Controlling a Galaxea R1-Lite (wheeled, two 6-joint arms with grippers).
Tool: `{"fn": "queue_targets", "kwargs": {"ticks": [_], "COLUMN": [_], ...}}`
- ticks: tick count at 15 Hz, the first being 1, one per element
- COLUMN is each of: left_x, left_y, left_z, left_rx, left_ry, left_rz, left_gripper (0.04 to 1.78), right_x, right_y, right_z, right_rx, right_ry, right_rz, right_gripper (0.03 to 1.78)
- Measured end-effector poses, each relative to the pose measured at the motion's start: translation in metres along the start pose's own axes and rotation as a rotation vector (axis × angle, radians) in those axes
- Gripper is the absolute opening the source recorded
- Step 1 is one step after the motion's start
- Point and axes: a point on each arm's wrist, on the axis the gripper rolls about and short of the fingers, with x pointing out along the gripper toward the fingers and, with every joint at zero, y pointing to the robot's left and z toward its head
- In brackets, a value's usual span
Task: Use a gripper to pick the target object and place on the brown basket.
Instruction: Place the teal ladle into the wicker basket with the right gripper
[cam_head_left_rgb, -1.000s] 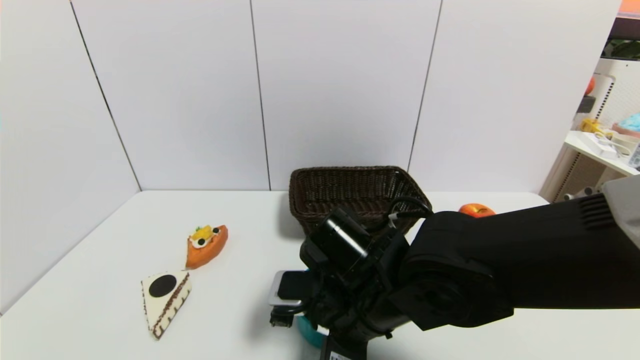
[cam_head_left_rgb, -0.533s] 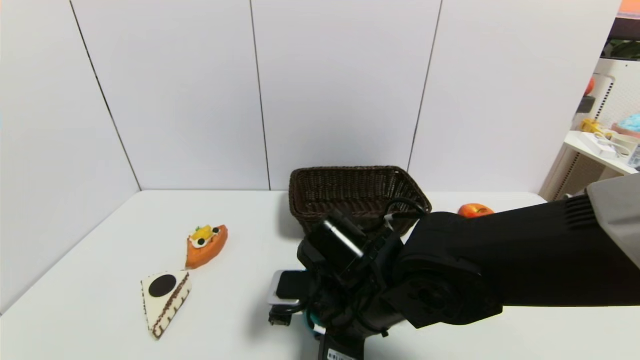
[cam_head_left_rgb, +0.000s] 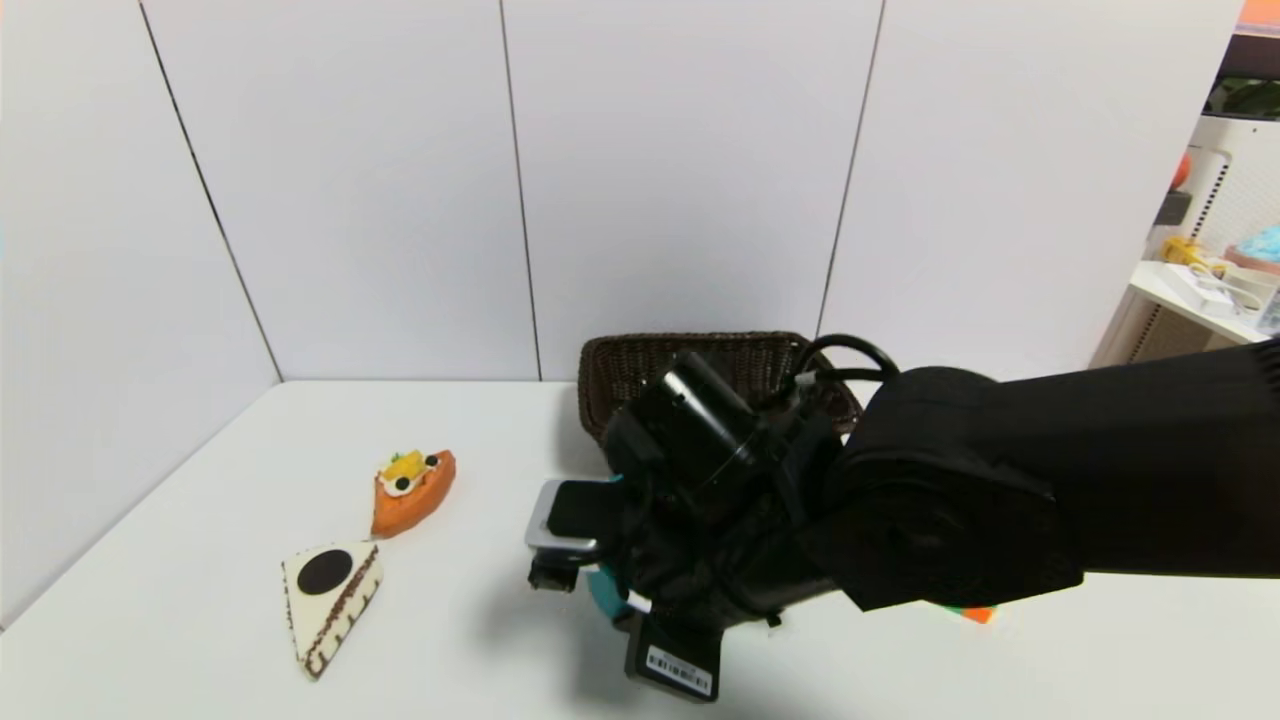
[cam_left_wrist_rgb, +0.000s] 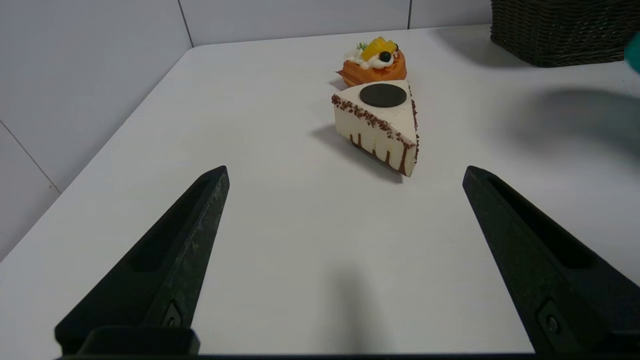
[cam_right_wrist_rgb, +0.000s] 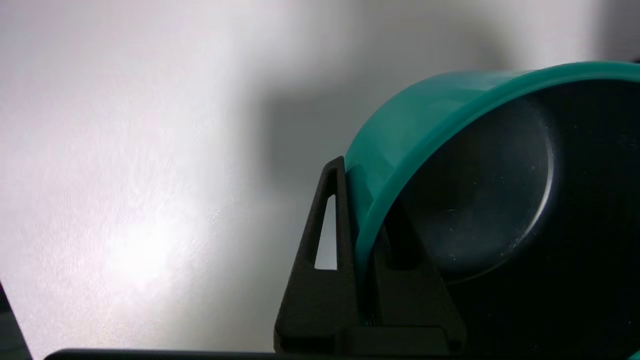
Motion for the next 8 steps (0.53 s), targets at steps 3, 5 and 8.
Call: {"fn": "queue_targets", "kwargs": {"ticks": [3, 5, 8], "left_x": [0.000, 0.000, 0.000], "left_y": [0.000, 0.000, 0.000], "left_z": [0.000, 0.000, 0.000], "left_rx": [0.000, 0.000, 0.000], "left_ry": [0.000, 0.000, 0.000], "left_rz": [0.000, 0.000, 0.000], "left_gripper": [1.69, 1.69, 1.69], "right_x": [-0.033, -0.057, -0.079], "right_y": [-0.026, -0.051, -0.098], "right_z": [0.021, 0.031, 0.030], "right_rx": [0.022, 0.044, 0.028], "right_ry": [-0.111, -0.184, -0.236], "right_rz": [-0.129, -0.238, -0.383], "right_gripper": [0.13, 0.13, 0.13]}}
